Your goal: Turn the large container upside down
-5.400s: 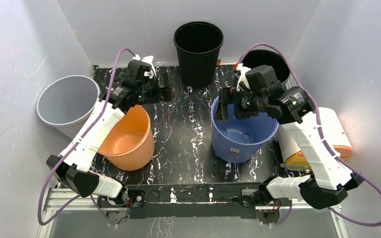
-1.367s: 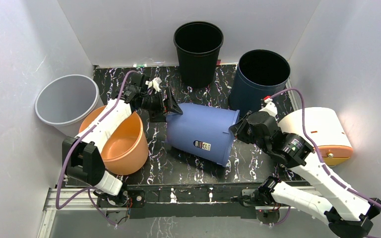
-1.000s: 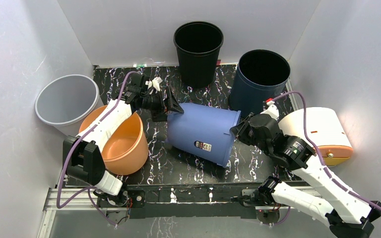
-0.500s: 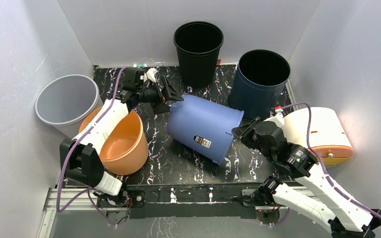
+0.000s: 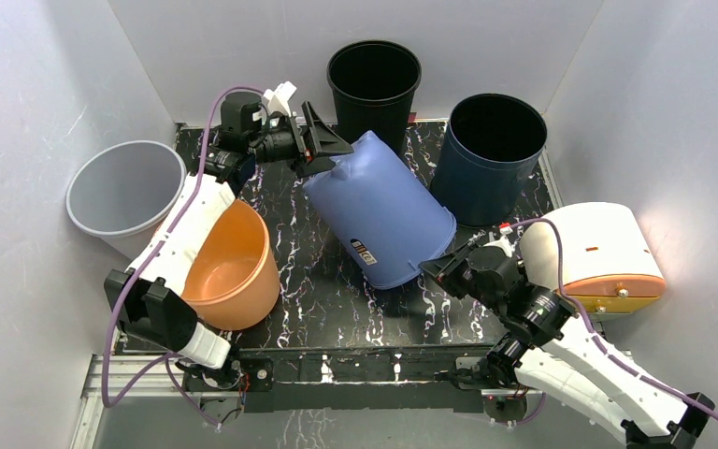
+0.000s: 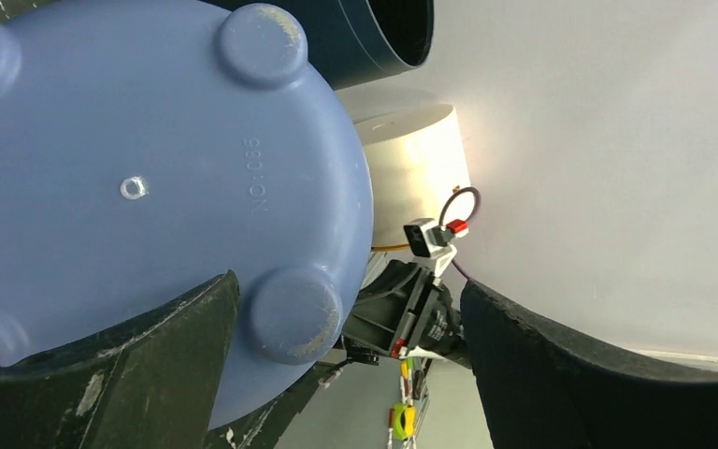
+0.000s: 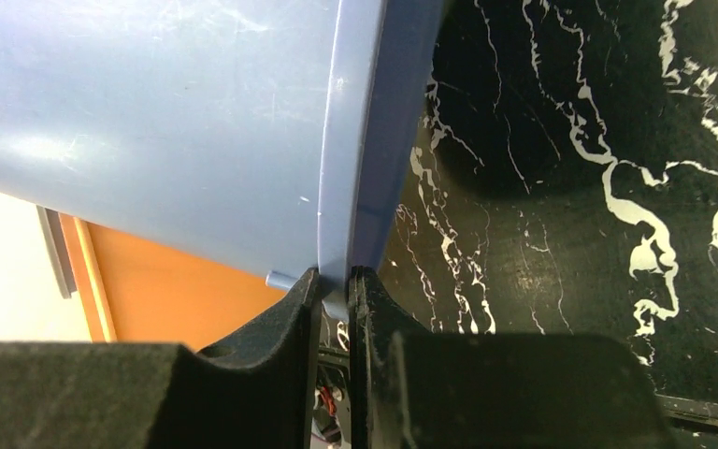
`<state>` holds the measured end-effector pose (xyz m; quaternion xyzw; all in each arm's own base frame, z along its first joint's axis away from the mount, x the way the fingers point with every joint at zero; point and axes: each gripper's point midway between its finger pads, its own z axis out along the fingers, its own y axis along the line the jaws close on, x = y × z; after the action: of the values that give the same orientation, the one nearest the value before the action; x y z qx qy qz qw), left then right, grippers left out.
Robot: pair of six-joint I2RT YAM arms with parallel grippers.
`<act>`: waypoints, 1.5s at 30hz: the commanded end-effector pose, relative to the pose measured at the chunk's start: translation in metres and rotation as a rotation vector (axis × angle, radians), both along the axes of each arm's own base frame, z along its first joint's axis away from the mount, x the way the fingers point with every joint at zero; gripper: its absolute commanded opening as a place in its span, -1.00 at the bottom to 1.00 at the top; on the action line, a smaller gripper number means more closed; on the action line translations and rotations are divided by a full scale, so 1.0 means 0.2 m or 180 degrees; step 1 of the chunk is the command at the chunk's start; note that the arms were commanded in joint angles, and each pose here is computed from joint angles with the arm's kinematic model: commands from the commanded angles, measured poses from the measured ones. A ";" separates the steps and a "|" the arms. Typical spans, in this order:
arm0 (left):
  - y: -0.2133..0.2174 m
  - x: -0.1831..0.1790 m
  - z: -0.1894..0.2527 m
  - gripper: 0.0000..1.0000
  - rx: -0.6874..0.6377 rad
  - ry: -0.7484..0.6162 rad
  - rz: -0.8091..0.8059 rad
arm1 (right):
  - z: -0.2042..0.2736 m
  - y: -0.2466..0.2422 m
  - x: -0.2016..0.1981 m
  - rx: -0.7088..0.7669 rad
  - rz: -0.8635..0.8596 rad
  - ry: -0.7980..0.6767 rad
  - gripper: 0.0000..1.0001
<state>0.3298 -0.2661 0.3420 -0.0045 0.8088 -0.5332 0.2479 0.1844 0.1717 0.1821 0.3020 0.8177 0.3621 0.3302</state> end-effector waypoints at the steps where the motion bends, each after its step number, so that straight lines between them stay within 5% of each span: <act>1: -0.06 -0.11 0.02 0.73 -0.0133 0.0168 -0.0338 | -0.05 0.06 0.02 0.0120 0.0037 0.0063 -0.88; 13: -0.07 -0.12 0.08 0.75 -0.0211 0.0039 -0.0434 | -0.31 0.09 0.12 0.0194 -0.0300 0.0208 -0.84; 17: -0.07 -0.12 0.11 0.77 -0.0215 -0.0018 -0.0448 | -0.32 0.11 0.14 0.0059 -0.0212 0.0188 -0.39; 26: -0.01 -0.10 0.18 0.84 0.0218 -0.0238 -0.0324 | -0.33 -0.03 0.06 -0.0556 -0.0131 0.0279 0.26; 31: 0.04 -0.13 0.19 0.85 0.0258 -0.0440 -0.0179 | -0.05 -0.35 0.02 -0.0999 -0.0597 -0.0125 0.27; 35: 0.06 -0.17 0.13 0.87 0.0333 -0.0399 -0.0157 | 0.33 -0.53 0.16 -0.1805 -0.0961 -0.0637 0.40; 38: 0.08 -0.18 0.12 0.88 0.0361 -0.0408 -0.0132 | 0.40 -0.56 0.24 -0.2256 -0.1095 -0.0545 0.49; 40: 0.08 -0.20 0.13 0.88 0.0394 -0.0409 -0.0140 | 0.44 -0.54 0.30 -0.2223 -0.1121 -0.0589 0.64; 45: 0.10 -0.22 0.09 0.89 0.0447 -0.0342 -0.0124 | 0.48 -0.55 0.46 -0.2004 -0.0981 -0.0737 0.66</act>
<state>0.3052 -0.2524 0.3477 0.0451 0.8351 -0.4782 0.2682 0.2499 0.0700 0.2480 0.2607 0.8169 0.0362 0.5132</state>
